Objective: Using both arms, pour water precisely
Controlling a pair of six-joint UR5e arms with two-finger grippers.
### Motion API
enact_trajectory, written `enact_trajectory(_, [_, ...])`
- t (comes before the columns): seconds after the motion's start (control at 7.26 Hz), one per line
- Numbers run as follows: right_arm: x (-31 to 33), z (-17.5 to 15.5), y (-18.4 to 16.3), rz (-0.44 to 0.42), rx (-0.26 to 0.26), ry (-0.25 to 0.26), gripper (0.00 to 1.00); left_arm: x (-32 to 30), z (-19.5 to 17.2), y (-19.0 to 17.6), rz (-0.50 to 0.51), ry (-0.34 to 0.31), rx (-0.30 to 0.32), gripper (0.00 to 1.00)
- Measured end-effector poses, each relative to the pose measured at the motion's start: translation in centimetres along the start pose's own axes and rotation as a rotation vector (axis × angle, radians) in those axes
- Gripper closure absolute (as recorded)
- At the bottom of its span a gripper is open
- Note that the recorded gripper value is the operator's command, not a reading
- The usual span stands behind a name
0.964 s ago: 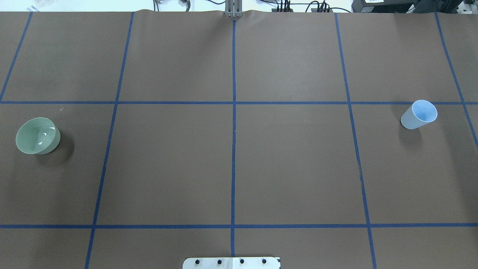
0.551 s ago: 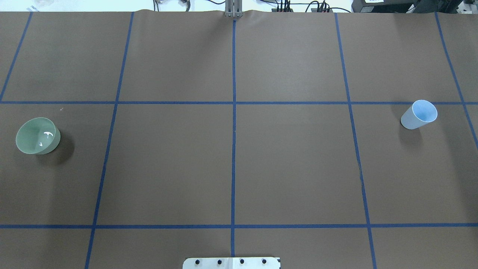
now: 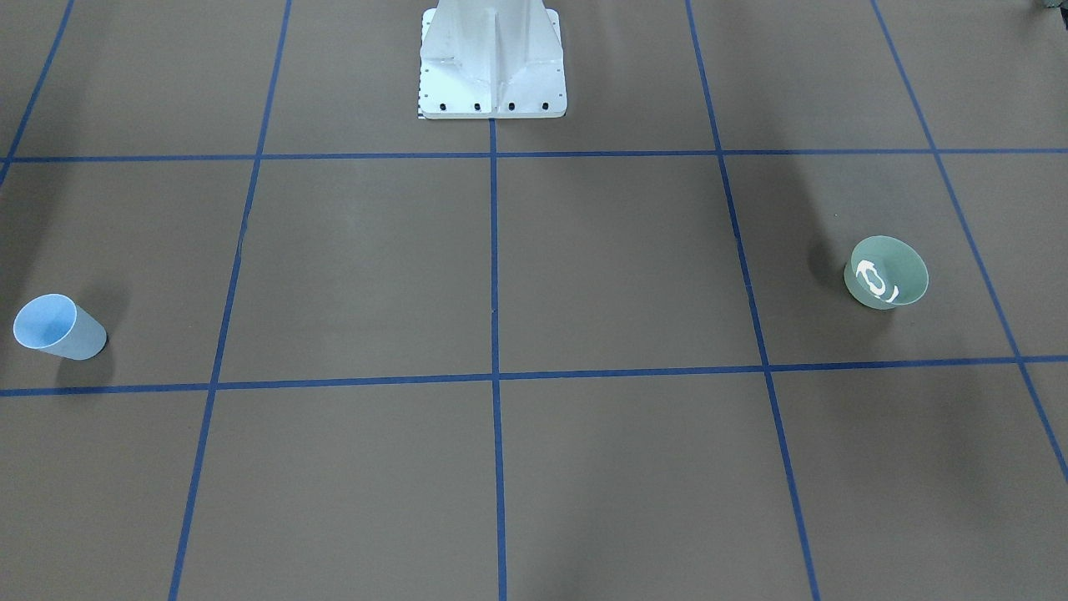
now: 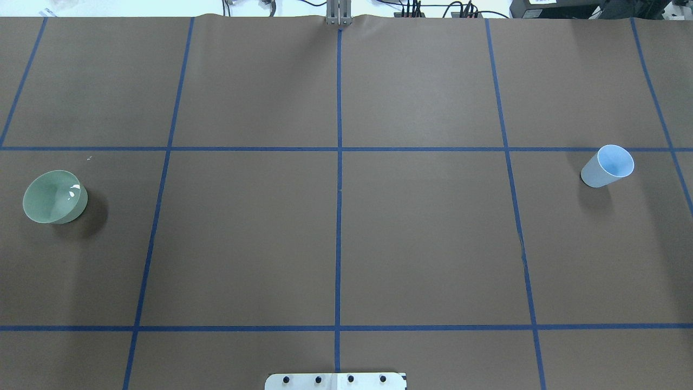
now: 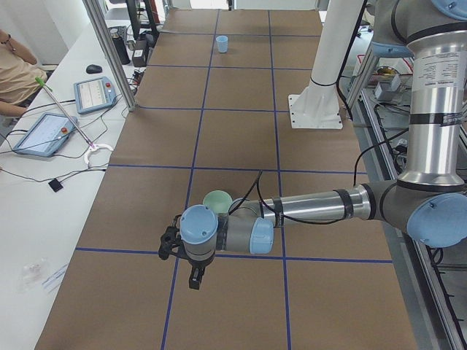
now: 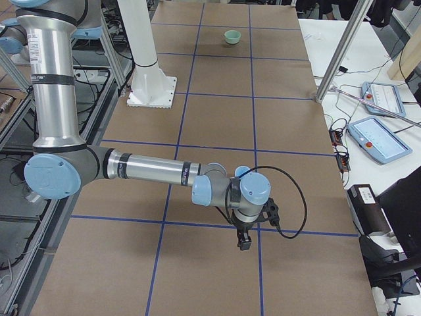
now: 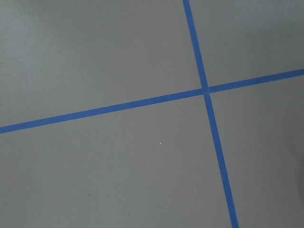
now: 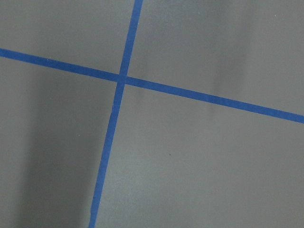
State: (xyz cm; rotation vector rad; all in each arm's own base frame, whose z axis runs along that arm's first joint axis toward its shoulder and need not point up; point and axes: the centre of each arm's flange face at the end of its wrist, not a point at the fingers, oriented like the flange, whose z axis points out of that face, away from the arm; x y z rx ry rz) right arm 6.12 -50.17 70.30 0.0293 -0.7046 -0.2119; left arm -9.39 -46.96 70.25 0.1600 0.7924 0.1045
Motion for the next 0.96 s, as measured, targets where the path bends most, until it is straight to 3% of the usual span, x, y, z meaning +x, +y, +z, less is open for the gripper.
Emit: enact_trajectory(0.96, [0.25, 0.38, 0.33, -0.013, 0.014, 0.003, 0.01, 0.06, 0.09, 0.09, 0.001, 0.003, -0.001, 0.00])
